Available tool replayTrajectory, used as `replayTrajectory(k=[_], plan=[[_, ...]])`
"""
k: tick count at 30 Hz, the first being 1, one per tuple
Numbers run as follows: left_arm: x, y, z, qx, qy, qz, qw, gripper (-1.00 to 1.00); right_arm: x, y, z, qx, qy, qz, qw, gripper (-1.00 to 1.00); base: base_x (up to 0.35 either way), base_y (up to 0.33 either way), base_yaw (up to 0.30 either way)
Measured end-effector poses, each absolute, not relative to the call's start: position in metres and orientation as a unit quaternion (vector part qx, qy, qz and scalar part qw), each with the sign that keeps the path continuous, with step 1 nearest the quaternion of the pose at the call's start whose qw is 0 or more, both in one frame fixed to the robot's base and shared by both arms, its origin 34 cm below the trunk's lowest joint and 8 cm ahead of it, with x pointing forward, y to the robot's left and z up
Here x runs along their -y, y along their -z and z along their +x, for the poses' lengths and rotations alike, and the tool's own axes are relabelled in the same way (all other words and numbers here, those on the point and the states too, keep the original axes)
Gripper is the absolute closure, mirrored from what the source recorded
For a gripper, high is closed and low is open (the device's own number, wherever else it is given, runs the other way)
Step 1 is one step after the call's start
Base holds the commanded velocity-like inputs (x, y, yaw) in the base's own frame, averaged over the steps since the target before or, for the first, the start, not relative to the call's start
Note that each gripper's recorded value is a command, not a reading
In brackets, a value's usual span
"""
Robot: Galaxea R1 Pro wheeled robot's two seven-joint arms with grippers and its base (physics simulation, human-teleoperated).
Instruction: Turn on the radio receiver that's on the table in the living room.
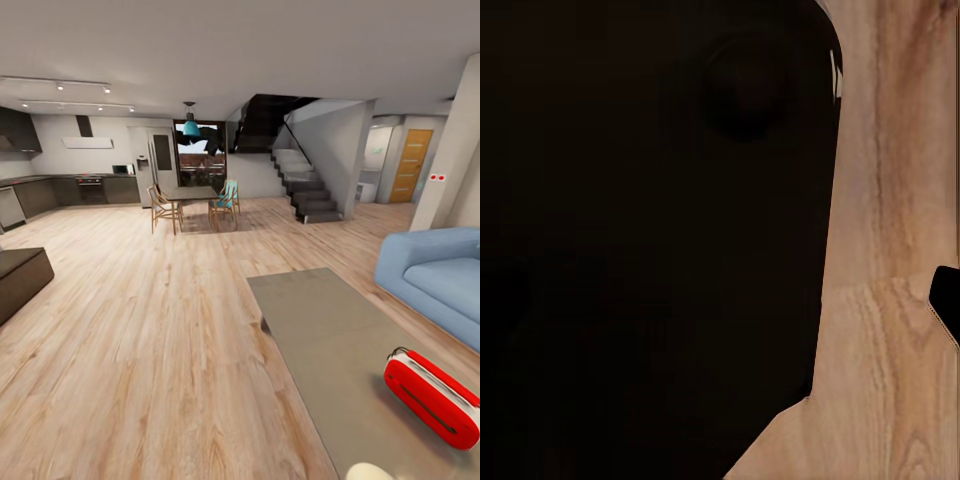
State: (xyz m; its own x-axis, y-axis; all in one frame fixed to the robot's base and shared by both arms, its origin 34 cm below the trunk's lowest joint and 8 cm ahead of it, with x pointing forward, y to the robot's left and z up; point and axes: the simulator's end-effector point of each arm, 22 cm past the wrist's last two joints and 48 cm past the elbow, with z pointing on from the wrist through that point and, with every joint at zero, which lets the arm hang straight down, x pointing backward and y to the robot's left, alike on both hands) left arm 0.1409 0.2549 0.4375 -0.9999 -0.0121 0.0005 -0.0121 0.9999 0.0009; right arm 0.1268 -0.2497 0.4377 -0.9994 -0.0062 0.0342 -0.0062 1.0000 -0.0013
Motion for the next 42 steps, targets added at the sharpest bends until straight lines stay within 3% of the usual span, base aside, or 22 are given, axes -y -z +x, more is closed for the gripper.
replayTrajectory(k=[42], plan=[[-0.2551,-0.4375,0.1409,1.0,0.001,0.006,0.0,-1.0,0.249,-0.4377,0.1268,1.0,0.001,0.004,0.017,-1.0,0.315,0.0,0.0]])
